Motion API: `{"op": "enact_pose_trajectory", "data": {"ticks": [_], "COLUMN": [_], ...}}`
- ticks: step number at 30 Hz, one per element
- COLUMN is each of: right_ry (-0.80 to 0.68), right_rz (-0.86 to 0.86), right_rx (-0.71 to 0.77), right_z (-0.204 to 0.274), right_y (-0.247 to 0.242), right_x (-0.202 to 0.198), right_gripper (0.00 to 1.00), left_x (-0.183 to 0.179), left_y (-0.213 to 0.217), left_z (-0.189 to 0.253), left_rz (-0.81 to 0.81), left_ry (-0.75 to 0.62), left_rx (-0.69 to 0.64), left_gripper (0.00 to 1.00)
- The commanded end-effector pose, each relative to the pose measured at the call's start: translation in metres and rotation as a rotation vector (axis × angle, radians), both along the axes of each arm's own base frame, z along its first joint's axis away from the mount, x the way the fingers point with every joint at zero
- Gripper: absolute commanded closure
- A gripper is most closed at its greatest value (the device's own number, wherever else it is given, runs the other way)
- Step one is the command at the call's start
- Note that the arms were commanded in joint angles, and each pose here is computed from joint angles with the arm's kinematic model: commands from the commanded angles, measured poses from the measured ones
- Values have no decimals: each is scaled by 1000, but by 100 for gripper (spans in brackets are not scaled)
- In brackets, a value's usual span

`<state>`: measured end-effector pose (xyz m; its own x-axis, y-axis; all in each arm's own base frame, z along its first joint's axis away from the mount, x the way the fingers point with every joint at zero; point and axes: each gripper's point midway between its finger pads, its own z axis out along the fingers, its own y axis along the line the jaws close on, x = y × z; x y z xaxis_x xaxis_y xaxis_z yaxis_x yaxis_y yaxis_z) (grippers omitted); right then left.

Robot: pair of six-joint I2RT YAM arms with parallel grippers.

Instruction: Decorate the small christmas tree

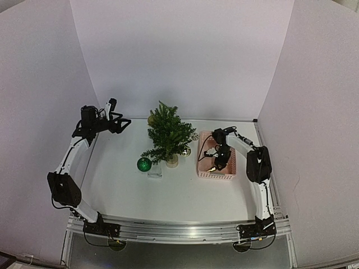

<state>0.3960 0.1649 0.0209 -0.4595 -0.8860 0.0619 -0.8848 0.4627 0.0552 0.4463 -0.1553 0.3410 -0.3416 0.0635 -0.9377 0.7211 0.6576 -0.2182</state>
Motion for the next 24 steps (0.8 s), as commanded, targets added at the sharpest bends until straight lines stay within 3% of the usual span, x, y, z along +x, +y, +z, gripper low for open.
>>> {"op": "enact_pose_trajectory", "data": {"ticks": [1,7,13,20,24], "right_ry": [-50,-154,-307,-478,-603], "right_rz": [-30,-65,8,11,-39], "right_rx": [66,97,59,10,13], "right_z": [25,64,119,191,243], "right_y": [13,16,10,-8,-8], "right_x": [8,21,25,15,7], "right_gripper": [64,65,66,66,66], "left_x": [4,4,-5,-32,-51], "left_y": [2,3,-1,-8,-15], "left_z": [23,26,38,68,83], "left_rz": [-6,-7,-40,-123,-161], "left_ry": [-66,-73,-109,-212,-286], "left_rx": [-14,-20,-37,-67,-8], "left_gripper": [12,12,12,13,14]}}
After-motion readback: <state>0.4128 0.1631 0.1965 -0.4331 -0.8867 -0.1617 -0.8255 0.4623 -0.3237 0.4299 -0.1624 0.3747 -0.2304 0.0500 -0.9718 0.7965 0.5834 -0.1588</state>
